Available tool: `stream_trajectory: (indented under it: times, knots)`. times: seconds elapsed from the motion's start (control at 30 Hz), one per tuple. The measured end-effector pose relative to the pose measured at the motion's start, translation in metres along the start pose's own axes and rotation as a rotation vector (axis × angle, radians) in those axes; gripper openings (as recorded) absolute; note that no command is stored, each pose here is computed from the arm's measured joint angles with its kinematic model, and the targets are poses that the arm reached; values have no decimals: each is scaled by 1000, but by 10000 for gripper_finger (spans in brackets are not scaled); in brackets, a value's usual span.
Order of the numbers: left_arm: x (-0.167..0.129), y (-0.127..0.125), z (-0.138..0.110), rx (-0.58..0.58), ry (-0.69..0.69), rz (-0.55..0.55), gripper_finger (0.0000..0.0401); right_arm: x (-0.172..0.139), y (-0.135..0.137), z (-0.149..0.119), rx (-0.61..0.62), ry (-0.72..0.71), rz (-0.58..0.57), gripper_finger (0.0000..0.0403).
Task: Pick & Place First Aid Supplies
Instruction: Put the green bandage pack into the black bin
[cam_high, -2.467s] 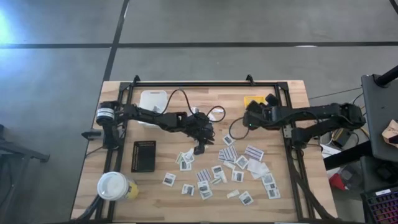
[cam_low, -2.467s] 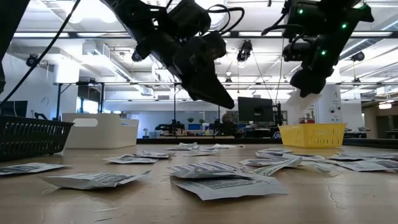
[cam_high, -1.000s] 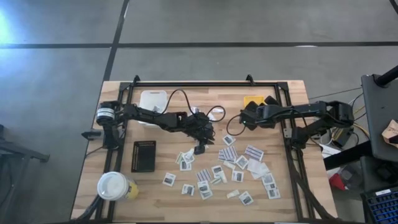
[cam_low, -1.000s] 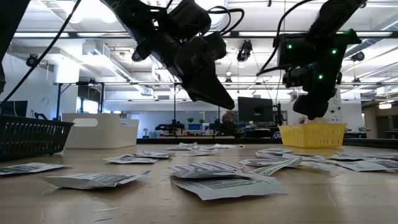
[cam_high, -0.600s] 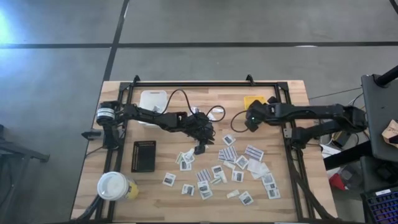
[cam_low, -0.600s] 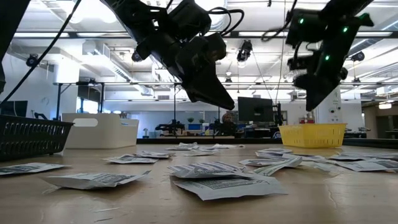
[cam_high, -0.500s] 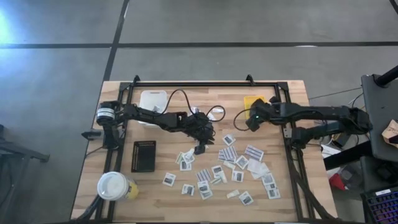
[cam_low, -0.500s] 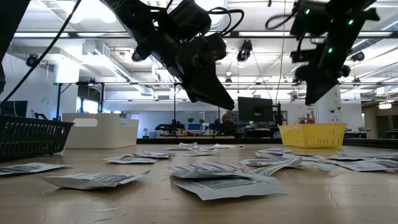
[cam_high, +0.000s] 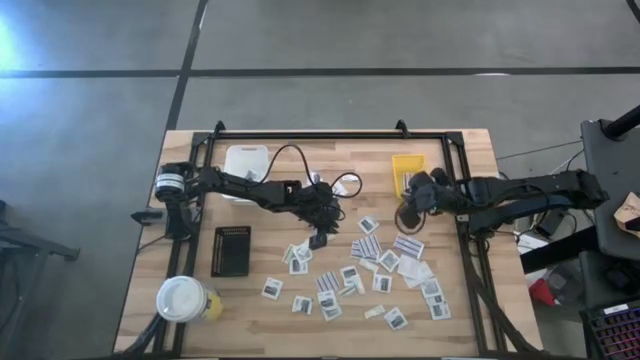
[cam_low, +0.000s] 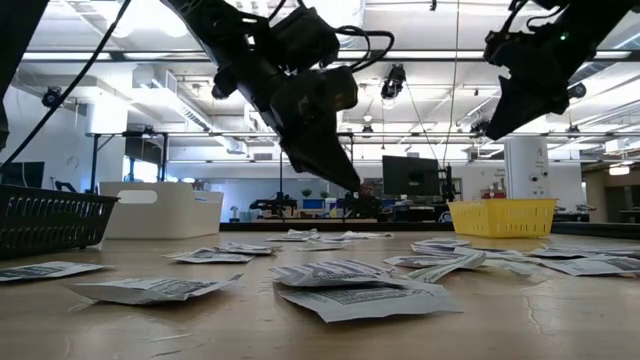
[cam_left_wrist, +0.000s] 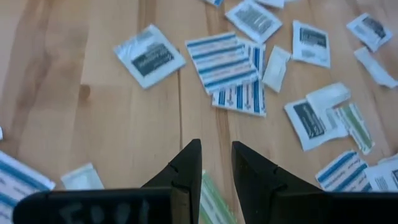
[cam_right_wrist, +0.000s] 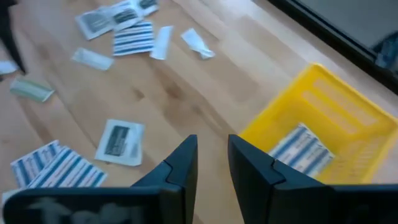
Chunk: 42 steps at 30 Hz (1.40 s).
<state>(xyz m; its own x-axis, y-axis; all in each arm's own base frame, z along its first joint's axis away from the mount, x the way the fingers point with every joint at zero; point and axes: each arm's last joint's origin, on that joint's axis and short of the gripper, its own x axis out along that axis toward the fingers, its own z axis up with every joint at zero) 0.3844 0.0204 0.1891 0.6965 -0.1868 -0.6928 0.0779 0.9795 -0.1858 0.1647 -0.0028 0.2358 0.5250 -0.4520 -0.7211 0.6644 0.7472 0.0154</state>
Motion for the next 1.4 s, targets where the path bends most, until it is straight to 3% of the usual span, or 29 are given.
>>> stream_trajectory:
  times: [0.27, 0.53, 0.97, 1.13, 1.4]
  knots:
    - [-3, 0, -6, -119, 127, 10, 81, -1, 19, -11, -37, -36, -6, 56]
    - [-26, -7, 9, -209, 342, 50, 81, 3, 28, -17, -46, -14, 1, 47]
    - [-34, -54, -6, -297, 589, 60, 81, 14, 36, -21, -81, 23, -31, 49]
    - [-31, -71, -8, -288, 599, 73, 81, 16, 37, -22, -91, 32, -40, 47]
    - [-25, -83, -10, -245, 486, 296, 81, 19, 39, -23, -100, 41, -48, 47]
